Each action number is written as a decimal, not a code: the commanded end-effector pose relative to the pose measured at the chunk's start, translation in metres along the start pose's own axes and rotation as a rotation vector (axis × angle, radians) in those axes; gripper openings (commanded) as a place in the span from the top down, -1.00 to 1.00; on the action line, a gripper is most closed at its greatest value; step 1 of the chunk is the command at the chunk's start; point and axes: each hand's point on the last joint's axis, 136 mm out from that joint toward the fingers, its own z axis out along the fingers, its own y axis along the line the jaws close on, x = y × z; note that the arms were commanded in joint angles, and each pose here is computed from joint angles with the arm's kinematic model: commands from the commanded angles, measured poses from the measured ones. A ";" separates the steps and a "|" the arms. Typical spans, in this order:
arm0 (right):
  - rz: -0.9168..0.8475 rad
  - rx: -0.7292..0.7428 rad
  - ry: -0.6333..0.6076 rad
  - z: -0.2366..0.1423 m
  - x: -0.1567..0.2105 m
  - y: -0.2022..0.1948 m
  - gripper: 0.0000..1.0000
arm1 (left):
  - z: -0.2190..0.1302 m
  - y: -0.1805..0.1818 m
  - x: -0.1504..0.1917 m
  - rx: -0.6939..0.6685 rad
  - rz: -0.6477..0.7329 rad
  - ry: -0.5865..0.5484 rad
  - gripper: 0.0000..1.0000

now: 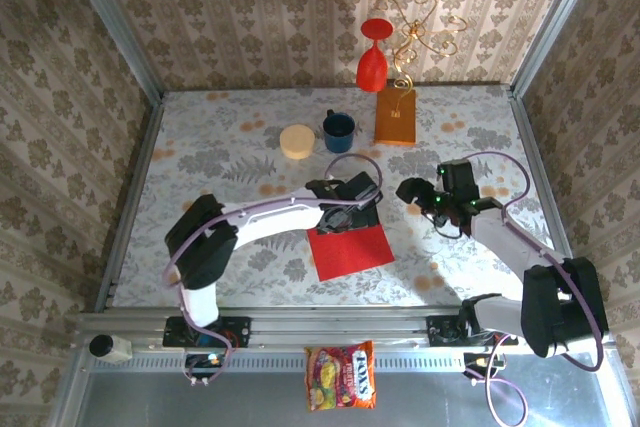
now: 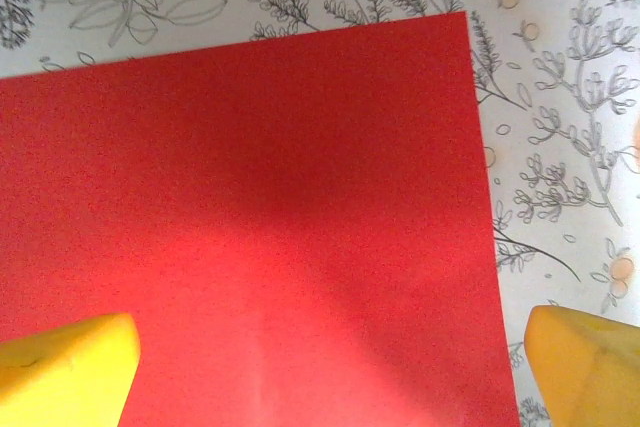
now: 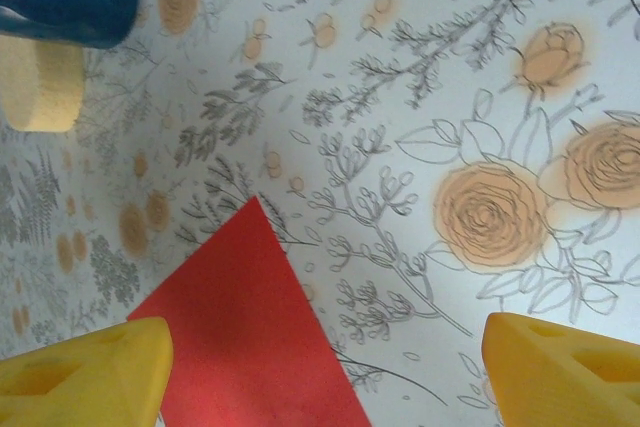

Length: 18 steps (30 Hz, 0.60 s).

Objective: Fold a paper plane with a square sheet of paper (pick it up from the middle)
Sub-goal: First fold the square sheet of paper in half at the center of the table.

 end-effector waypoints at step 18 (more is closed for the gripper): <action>-0.003 -0.049 0.038 -0.009 0.007 -0.007 -0.68 | 0.042 0.038 0.042 -0.224 -0.013 0.141 -1.00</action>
